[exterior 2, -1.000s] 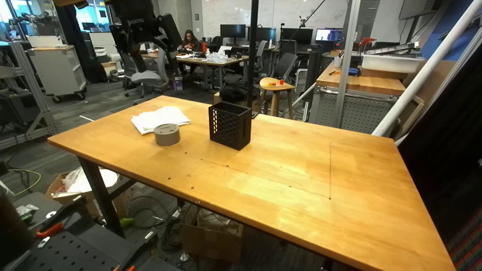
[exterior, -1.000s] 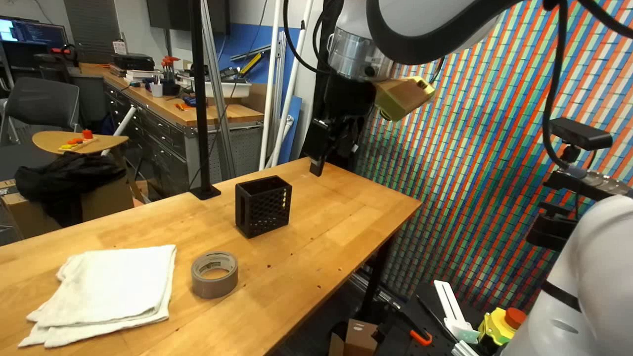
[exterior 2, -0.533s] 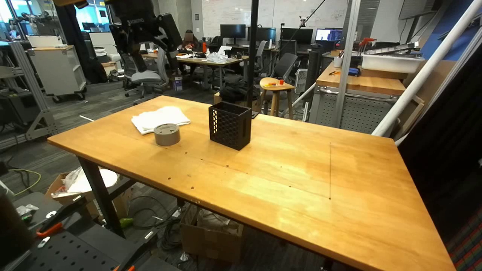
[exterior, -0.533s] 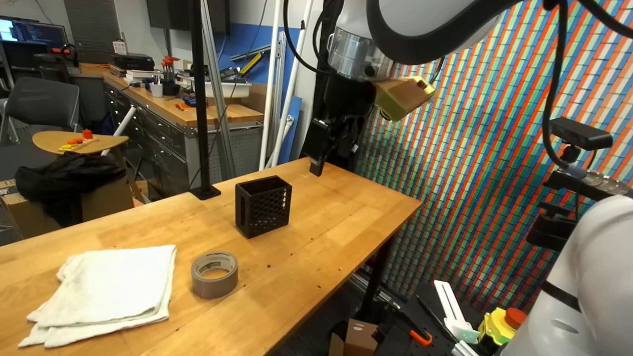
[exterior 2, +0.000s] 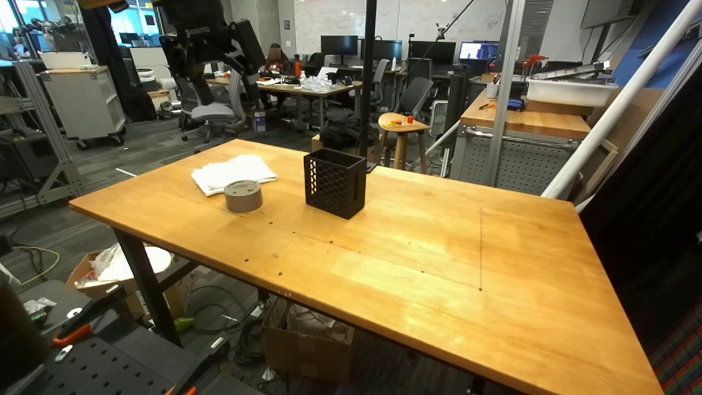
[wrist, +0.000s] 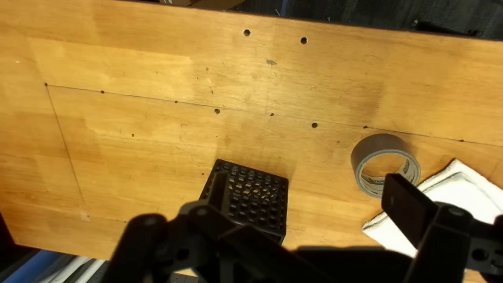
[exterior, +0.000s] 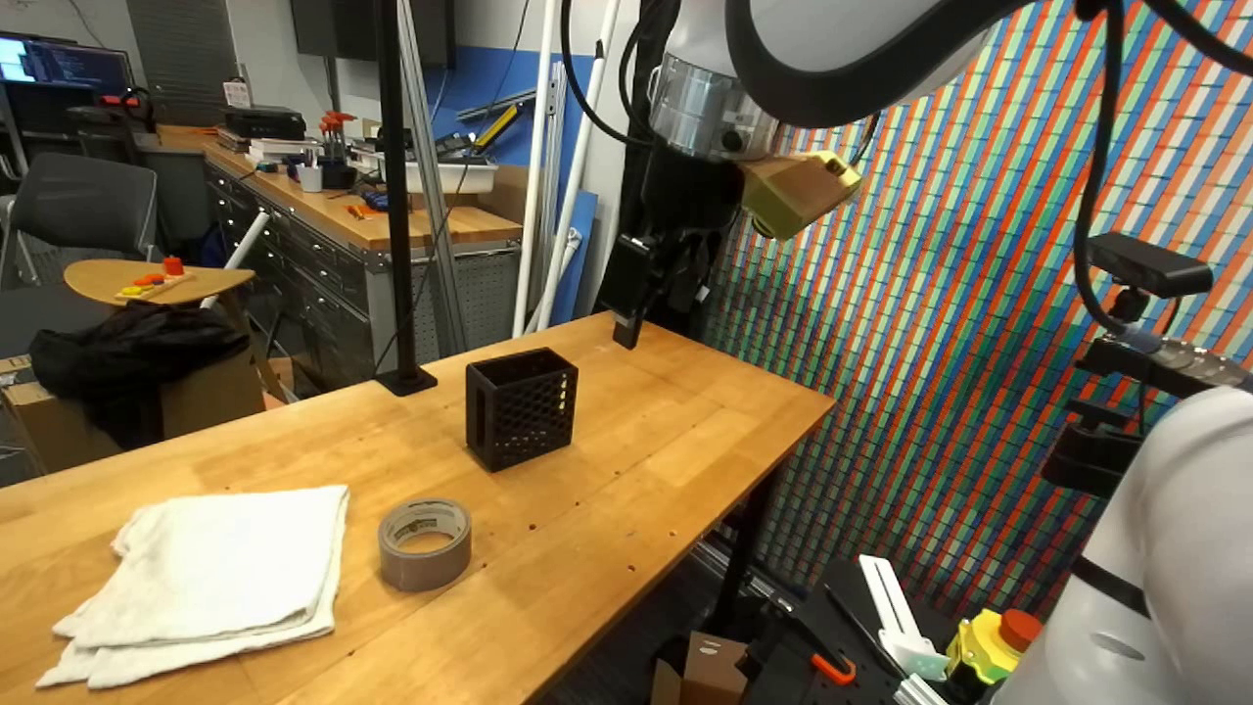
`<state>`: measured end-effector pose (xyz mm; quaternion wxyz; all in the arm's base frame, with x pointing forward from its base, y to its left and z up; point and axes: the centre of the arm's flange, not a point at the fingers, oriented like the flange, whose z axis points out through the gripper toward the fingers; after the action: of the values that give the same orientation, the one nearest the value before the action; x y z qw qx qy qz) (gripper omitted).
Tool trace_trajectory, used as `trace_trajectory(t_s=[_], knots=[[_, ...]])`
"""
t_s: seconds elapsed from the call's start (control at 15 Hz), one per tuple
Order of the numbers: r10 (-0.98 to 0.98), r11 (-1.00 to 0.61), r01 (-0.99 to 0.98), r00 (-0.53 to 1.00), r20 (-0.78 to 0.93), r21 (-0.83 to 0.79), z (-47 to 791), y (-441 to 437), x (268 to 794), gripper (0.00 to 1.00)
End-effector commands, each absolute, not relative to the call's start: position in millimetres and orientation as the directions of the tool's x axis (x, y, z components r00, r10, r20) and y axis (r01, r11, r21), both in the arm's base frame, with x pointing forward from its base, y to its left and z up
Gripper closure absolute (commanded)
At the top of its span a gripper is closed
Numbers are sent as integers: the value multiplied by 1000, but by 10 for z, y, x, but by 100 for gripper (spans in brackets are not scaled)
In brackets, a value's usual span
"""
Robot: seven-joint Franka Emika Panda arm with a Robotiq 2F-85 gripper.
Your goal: Put the white cloth inside the black object
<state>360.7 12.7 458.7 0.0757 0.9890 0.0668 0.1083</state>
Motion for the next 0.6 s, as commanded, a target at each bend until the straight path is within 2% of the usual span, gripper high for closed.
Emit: trace_trajectory(t_s=[0.0,0.53], knots=[[148,-980,116,968,204,164,4587,127,3607,0],[210,-963,168,958,196,210,4489,382,3849,0]])
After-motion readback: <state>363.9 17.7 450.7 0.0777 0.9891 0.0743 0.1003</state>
